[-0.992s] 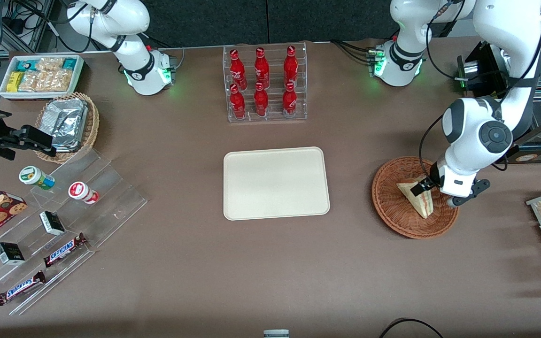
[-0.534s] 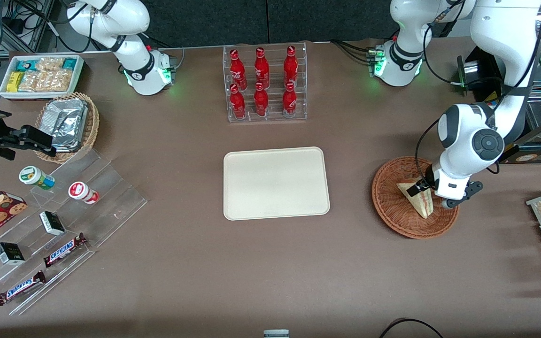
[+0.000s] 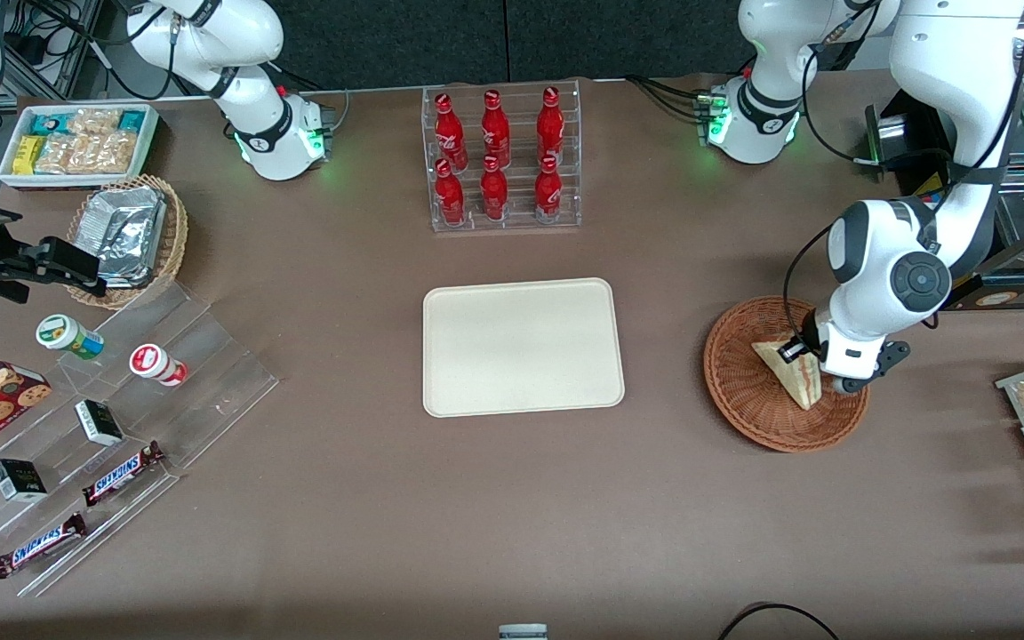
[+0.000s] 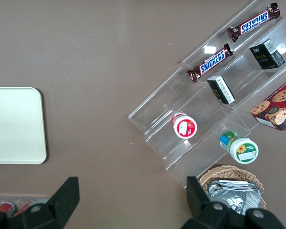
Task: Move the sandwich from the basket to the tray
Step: 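Lift the sandwich and carry it with the left gripper over the tray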
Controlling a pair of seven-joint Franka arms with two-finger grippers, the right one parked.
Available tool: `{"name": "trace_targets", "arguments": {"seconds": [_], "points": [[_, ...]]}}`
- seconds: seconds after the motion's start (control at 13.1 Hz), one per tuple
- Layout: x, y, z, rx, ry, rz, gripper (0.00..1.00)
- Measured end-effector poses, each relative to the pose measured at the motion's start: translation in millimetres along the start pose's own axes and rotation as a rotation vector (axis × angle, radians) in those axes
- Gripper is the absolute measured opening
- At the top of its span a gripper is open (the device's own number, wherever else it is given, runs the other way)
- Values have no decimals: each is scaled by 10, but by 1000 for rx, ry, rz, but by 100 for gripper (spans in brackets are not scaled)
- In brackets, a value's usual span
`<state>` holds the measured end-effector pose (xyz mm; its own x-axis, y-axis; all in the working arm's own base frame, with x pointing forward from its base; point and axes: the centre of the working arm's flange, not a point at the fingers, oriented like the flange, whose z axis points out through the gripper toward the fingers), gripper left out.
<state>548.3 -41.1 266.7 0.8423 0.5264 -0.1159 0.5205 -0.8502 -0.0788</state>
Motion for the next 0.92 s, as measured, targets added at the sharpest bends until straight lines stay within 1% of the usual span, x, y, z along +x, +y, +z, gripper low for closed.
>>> {"name": "trace_targets", "arguments": {"seconds": [0.15,0.23,0.31,0.38,0.46,0.61,0.84,0.92], "points": [[56,65,-216,18,-22,2,25],[63,120,-323,23,-28,3,18],[49,198,-419,26,-28,-4,16],[13,307,-508,24,-21,-15,16],[-111,544,-630,18,-4,-26,16],[-323,852,-708,-3,1,-51,16],[-888,1537,-852,-29,22,-46,16],[-1034,1695,-896,-39,22,-29,16]]}}
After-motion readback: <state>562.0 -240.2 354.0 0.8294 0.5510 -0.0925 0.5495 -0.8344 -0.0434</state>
